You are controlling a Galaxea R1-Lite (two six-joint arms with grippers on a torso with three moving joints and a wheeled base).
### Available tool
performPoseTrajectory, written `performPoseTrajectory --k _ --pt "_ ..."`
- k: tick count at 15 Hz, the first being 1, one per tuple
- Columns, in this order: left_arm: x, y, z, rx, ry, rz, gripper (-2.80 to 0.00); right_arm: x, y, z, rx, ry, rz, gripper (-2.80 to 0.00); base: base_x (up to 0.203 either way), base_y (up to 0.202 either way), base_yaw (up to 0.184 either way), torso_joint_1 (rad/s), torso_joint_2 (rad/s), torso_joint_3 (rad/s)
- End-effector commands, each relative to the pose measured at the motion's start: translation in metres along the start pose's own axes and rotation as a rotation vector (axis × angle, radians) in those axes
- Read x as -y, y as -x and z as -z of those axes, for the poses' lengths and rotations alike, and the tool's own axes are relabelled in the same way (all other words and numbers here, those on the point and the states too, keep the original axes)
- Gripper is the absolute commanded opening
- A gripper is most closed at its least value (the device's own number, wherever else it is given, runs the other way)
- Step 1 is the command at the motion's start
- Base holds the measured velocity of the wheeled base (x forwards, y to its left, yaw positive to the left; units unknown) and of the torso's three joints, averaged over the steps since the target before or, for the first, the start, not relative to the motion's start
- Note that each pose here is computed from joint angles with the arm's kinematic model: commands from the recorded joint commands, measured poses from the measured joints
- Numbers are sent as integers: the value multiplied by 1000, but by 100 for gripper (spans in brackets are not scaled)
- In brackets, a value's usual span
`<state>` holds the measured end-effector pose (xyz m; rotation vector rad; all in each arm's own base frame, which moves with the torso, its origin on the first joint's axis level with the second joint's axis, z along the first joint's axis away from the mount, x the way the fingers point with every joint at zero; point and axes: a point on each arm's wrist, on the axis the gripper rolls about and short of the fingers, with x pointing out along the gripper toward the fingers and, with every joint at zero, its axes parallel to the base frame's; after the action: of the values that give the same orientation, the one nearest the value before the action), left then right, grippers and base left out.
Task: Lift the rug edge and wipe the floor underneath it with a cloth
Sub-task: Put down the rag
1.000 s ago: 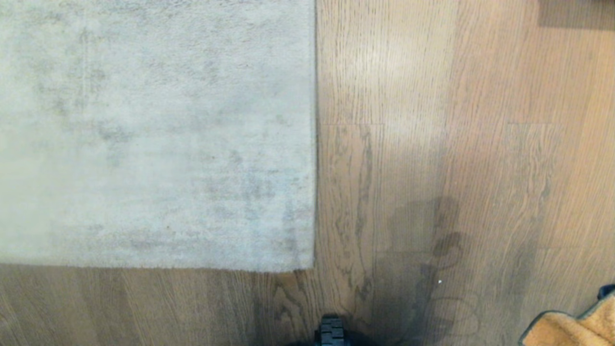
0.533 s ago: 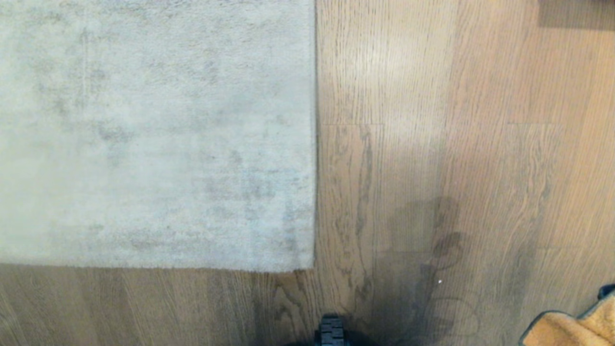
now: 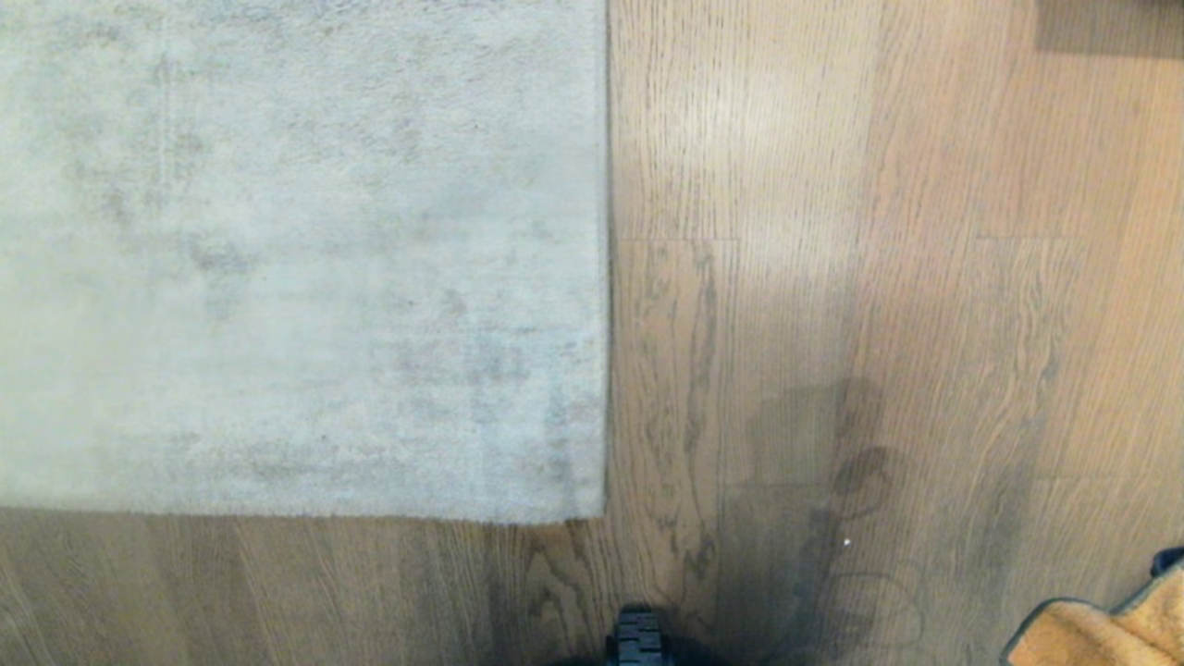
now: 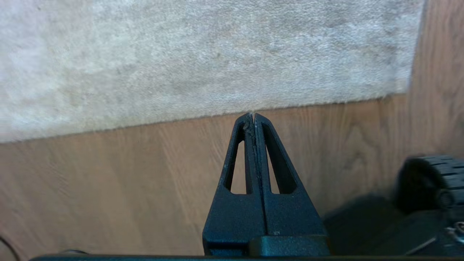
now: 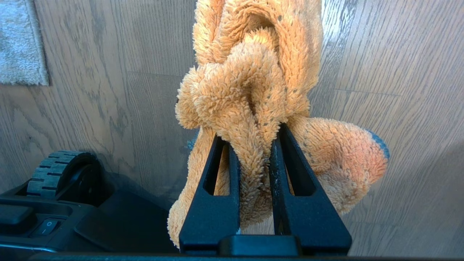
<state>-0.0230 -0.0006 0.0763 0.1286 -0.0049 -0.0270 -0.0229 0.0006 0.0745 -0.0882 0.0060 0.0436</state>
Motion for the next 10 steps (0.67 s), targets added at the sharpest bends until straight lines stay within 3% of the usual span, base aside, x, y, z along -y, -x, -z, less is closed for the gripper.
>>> performPoseTrajectory --k 1,10 --pt "0 0 0 3 -5 -3 -280 0 0 0 -1 1 -1 -280 0 0 0 0 0 0" --pt "0 0 0 3 -6 -3 -280 0 0 0 -1 1 -1 -280 0 0 0 0 0 0"
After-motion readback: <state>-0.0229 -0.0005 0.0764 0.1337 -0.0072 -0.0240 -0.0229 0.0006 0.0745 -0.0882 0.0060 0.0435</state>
